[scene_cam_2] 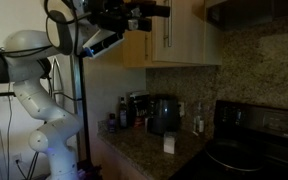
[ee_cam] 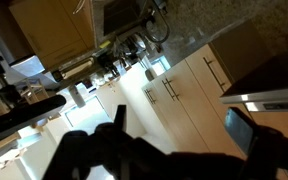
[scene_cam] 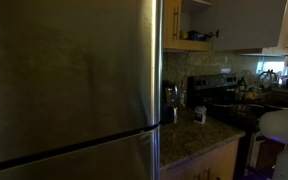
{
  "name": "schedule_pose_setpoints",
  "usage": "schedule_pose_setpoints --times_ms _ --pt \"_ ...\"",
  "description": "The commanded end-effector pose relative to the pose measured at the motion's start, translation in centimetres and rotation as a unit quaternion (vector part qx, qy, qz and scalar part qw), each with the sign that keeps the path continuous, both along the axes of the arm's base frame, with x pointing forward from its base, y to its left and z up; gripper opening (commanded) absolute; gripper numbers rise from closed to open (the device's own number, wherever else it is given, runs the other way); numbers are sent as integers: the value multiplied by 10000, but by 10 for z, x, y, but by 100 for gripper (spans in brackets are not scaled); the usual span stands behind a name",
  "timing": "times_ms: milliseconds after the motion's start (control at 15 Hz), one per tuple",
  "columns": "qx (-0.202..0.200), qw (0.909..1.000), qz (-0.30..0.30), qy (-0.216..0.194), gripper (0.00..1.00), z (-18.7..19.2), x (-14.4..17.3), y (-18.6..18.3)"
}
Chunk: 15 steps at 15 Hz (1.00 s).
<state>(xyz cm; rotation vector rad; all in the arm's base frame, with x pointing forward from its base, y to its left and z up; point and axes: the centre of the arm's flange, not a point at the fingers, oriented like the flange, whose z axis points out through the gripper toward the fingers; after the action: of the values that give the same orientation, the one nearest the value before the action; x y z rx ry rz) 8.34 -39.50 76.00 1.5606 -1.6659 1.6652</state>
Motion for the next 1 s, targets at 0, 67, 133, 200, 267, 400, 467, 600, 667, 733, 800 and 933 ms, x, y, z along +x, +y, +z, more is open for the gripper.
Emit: schedule_pose_setpoints --times_ms 0,67,133,200,267,400,467,600,667,733,800,933 --pt "377 9948 244 -919 100 28 45 -40" --pt "540 9914 425 -1117 100 35 54 -42" --pt "700 9872 648 -1280 100 42 70 -44" --pt "867 9824 876 -1405 100 50 79 -42" --pt "1042 9771 1132 -1467 100 55 91 -41" --pt "1404 9636 1593 -1622 100 63 107 -36" --pt "1599 9557 1814 -1679 100 63 114 -31" --pt "1983 9371 2239 -1801 100 59 119 -19" --pt "2189 9265 2434 -1854 100 68 109 -36" --pt "2393 9153 2643 -1873 100 65 107 -31" --pt "2557 9042 2854 -1889 100 57 106 -24" --pt "2904 8811 3225 -1881 100 37 107 0"
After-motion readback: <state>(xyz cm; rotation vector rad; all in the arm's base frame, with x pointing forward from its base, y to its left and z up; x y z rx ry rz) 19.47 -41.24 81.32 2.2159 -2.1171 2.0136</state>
